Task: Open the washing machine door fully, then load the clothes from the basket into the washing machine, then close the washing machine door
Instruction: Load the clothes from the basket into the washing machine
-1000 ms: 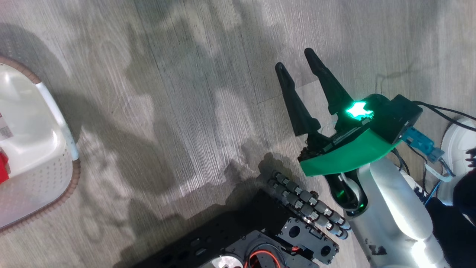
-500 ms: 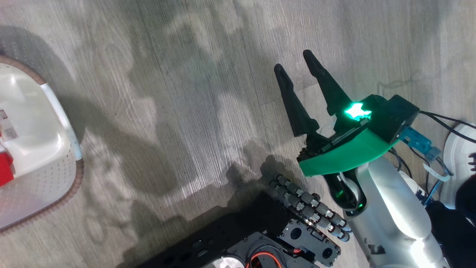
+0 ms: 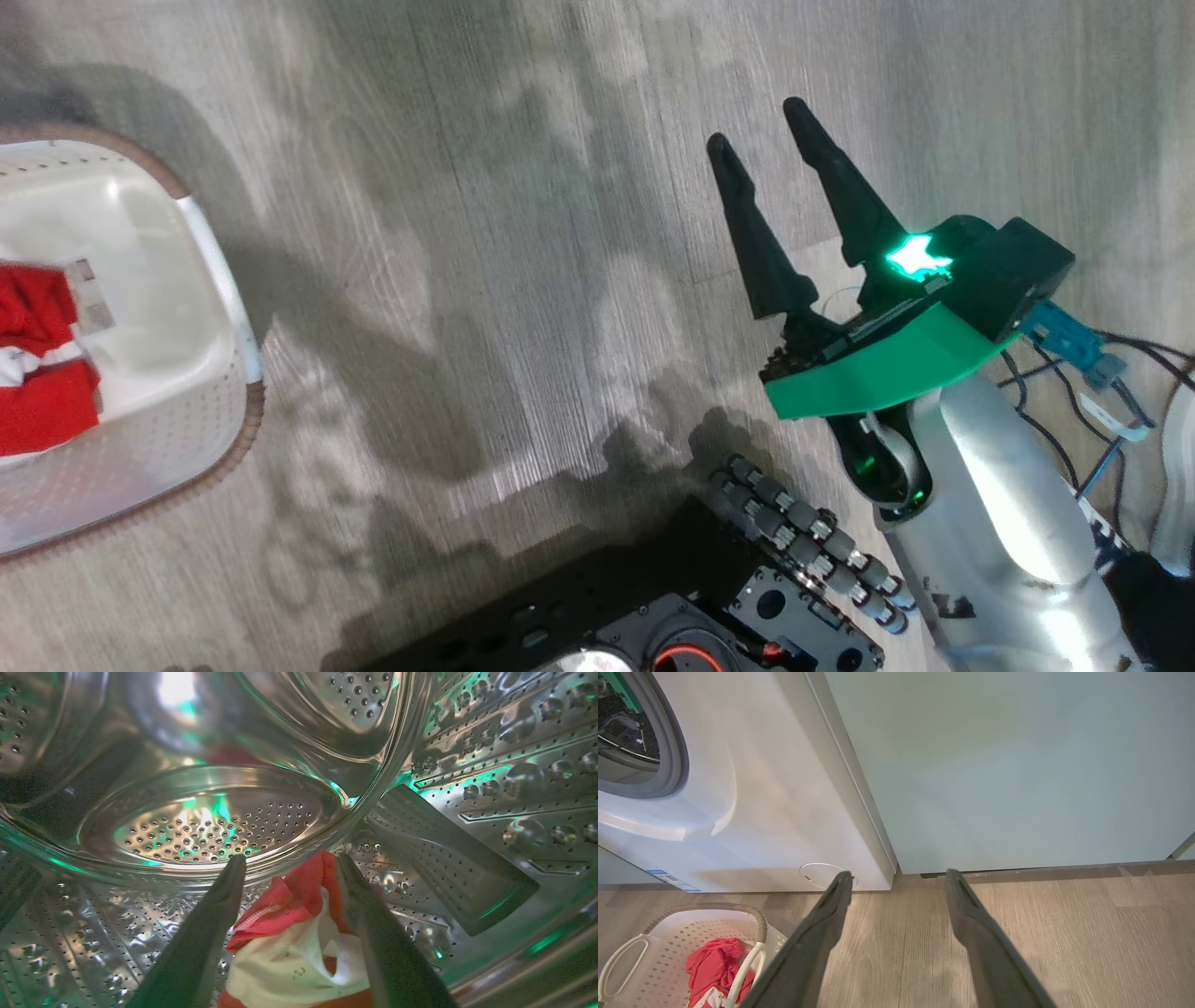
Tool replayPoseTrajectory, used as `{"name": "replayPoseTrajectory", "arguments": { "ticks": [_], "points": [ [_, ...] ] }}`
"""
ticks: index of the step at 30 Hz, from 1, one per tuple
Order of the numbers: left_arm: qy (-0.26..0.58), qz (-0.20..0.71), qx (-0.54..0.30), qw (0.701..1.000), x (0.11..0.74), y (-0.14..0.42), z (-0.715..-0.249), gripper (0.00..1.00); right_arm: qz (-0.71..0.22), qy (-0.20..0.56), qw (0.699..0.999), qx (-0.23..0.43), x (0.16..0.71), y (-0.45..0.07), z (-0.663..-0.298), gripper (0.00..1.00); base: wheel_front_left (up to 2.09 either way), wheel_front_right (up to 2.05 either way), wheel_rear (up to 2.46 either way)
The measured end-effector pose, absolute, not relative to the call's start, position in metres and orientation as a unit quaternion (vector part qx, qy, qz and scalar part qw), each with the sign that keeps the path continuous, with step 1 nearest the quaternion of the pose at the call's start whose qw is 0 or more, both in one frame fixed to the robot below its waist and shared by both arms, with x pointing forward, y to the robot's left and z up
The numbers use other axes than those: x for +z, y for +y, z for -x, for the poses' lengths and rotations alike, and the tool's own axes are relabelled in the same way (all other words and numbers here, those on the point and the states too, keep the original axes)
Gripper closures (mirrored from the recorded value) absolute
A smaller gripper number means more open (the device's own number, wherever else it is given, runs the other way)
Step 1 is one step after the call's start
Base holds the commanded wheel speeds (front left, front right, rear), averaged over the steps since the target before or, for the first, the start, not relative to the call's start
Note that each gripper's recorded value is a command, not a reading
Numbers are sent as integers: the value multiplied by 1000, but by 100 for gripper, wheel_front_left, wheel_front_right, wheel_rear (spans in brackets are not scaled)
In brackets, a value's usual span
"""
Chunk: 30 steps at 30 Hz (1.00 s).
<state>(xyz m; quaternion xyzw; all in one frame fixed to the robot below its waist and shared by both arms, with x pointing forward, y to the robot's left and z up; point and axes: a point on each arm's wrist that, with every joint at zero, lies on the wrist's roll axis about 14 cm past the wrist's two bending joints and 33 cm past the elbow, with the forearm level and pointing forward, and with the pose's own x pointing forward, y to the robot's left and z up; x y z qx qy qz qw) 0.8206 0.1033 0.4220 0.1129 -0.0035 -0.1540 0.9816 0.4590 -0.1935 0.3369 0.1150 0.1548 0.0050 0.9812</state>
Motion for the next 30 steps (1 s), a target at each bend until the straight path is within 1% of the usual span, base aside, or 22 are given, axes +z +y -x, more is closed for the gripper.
{"name": "replayPoseTrajectory", "arguments": {
  "ticks": [7,13,20,23,30],
  "points": [
    [-6,-120,-144,982,433,119,-812,0,-110,140,984,13,347,-190,-465,0,0,0,0],
    [14,-112,-153,982,427,121,-791,0,-105,118,987,20,362,-188,-470,0,0,0,0],
    [35,-106,-164,980,428,121,-755,0,-95,88,991,21,387,-188,-472,0,0,0,0],
    [37,-83,-161,983,435,121,-736,0,-96,84,992,22,394,-186,-465,0,0,0,0],
    [38,-66,-171,982,450,117,-679,0,-90,60,994,25,422,-183,-451,0,0,0,0]
  ]
}}
